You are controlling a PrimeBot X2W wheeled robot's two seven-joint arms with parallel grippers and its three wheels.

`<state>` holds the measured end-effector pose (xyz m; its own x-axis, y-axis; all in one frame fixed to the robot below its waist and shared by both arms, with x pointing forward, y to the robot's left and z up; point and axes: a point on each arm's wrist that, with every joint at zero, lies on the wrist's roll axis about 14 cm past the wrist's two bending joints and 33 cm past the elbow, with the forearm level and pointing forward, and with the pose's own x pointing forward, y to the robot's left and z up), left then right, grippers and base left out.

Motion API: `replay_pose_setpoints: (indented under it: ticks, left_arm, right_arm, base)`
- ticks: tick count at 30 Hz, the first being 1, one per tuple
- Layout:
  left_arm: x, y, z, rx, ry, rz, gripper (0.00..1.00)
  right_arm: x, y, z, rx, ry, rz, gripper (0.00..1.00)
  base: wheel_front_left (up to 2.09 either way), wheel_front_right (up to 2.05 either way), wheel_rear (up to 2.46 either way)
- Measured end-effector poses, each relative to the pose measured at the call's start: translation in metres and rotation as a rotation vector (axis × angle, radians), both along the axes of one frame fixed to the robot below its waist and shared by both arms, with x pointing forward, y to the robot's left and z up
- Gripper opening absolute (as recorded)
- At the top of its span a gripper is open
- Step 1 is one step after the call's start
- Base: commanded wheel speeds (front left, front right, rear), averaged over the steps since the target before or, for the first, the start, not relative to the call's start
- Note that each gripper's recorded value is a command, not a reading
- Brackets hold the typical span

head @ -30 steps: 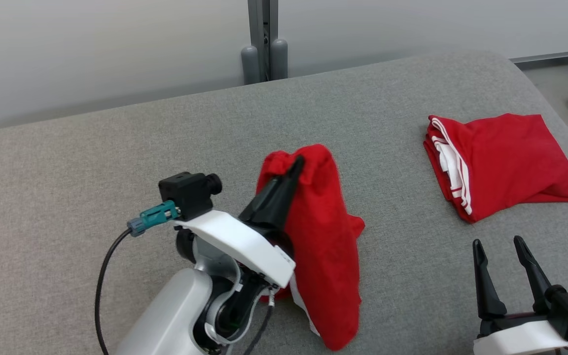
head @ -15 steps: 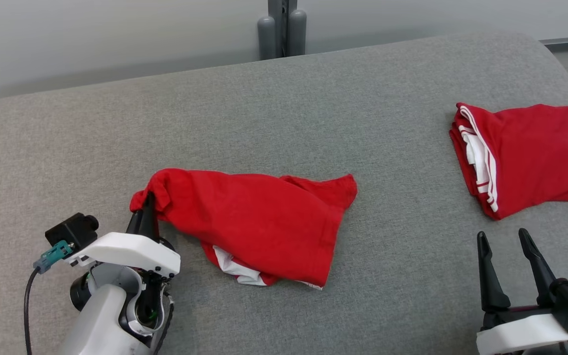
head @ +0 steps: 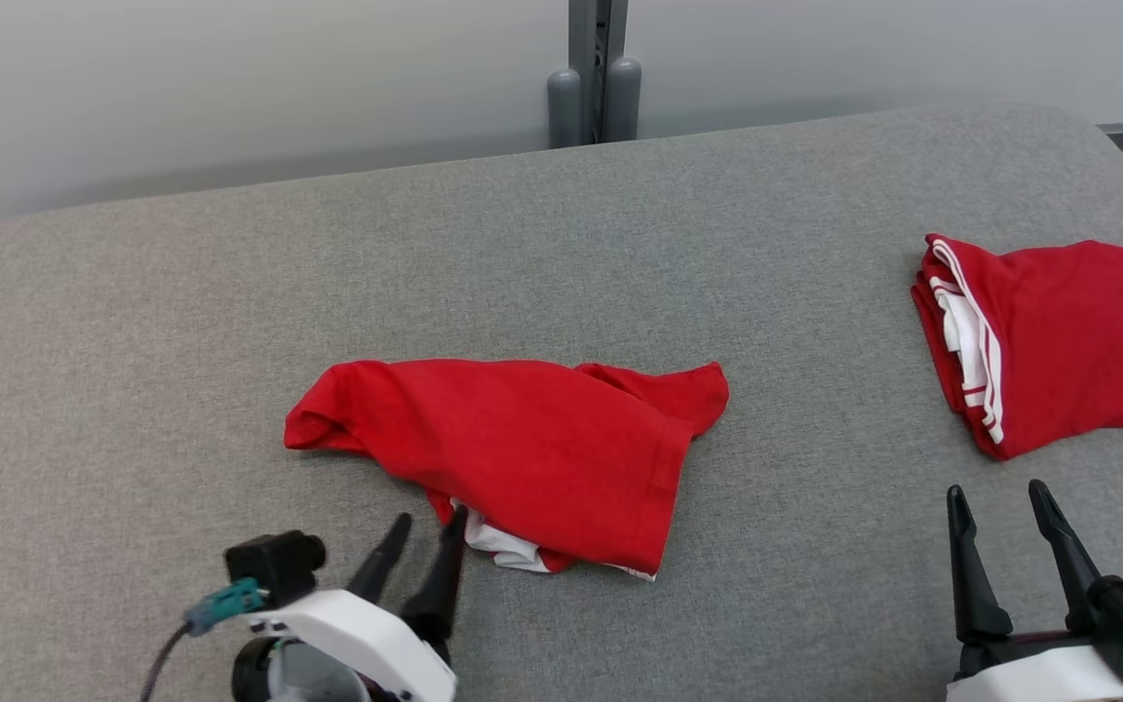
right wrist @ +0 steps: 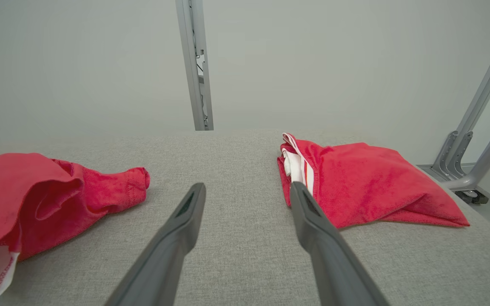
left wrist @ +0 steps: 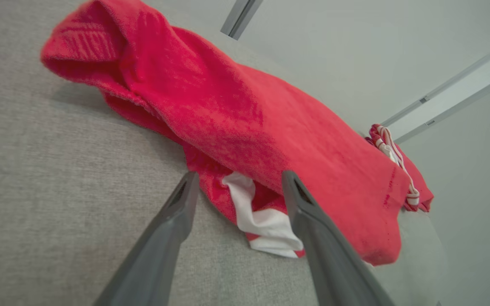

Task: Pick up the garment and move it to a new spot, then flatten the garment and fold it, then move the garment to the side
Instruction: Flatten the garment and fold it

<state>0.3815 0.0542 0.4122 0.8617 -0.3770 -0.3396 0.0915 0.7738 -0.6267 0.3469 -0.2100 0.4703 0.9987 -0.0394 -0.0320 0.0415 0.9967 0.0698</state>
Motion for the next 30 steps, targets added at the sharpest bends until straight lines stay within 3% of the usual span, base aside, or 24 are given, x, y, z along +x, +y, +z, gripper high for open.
replay_pose_setpoints:
  ticks: [7, 17, 24, 30]
  left_arm:
    - [-0.037, -0.056, 0.022, 0.120, -0.056, -0.300, 1.00]
    - [-0.033, -0.125, 0.044, 0.364, -0.268, -0.638, 1.00]
    - [-0.028, -0.134, 0.015, 0.494, -0.247, -0.732, 1.00]
    - [-0.020, -0.120, -0.010, 0.569, -0.203, -0.734, 1.00]
  right_arm:
    - [0.006, 0.005, -0.003, 0.002, 0.007, 0.016, 1.00]
    - [0.008, -0.008, -0.009, 0.029, 0.024, -0.032, 1.00]
    - [0.001, -0.028, -0.013, 0.055, 0.040, -0.105, 1.00]
    - [-0.004, -0.037, -0.018, 0.063, 0.055, -0.138, 1.00]
  base:
    - [0.00, 0.00, 0.00]
    - [0.00, 0.00, 0.00]
    - [0.00, 0.00, 0.00]
    - [0.00, 0.00, 0.00]
